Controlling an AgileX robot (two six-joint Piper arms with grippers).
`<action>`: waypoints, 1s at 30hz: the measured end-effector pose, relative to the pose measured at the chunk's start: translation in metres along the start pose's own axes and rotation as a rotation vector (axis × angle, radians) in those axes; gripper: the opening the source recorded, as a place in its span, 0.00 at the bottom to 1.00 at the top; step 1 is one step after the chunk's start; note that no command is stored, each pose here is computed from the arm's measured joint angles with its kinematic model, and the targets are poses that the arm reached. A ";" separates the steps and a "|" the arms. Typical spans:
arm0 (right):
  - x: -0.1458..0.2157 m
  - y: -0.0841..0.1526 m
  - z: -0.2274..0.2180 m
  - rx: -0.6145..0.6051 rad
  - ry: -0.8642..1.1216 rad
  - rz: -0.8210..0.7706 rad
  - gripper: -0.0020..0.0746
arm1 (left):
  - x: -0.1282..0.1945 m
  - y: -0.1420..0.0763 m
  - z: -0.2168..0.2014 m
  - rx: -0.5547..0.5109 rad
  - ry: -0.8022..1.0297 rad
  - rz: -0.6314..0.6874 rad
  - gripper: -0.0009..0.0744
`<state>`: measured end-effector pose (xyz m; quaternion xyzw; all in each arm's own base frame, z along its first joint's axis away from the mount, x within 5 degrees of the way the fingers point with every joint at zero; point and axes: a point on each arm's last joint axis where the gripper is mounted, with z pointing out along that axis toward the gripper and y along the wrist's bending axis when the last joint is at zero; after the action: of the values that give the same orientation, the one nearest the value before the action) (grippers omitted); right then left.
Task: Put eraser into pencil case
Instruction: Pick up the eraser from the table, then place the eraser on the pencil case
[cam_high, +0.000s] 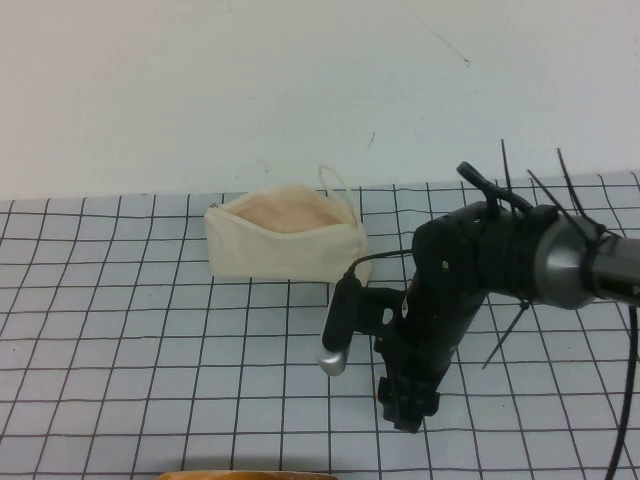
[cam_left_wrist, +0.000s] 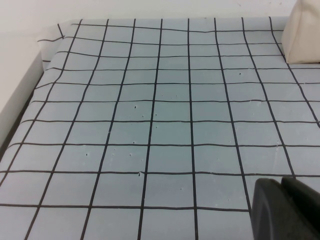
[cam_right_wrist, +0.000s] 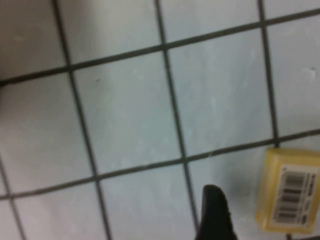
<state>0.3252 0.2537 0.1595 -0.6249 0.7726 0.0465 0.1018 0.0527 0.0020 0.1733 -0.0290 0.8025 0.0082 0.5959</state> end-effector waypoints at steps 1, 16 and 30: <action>-0.001 -0.001 0.002 0.002 0.002 0.006 0.59 | 0.000 0.000 0.000 0.000 0.000 0.000 0.01; -0.007 -0.010 0.016 0.014 0.016 0.016 0.35 | 0.000 0.000 0.000 0.000 0.000 0.000 0.01; -0.078 -0.055 -0.095 0.273 -0.325 0.067 0.30 | 0.000 0.000 0.000 0.000 0.000 0.000 0.01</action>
<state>0.3853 0.2973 0.2715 -0.5634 0.7656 0.0450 0.3072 0.0527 0.0020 0.1733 -0.0290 0.8025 0.0082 0.5959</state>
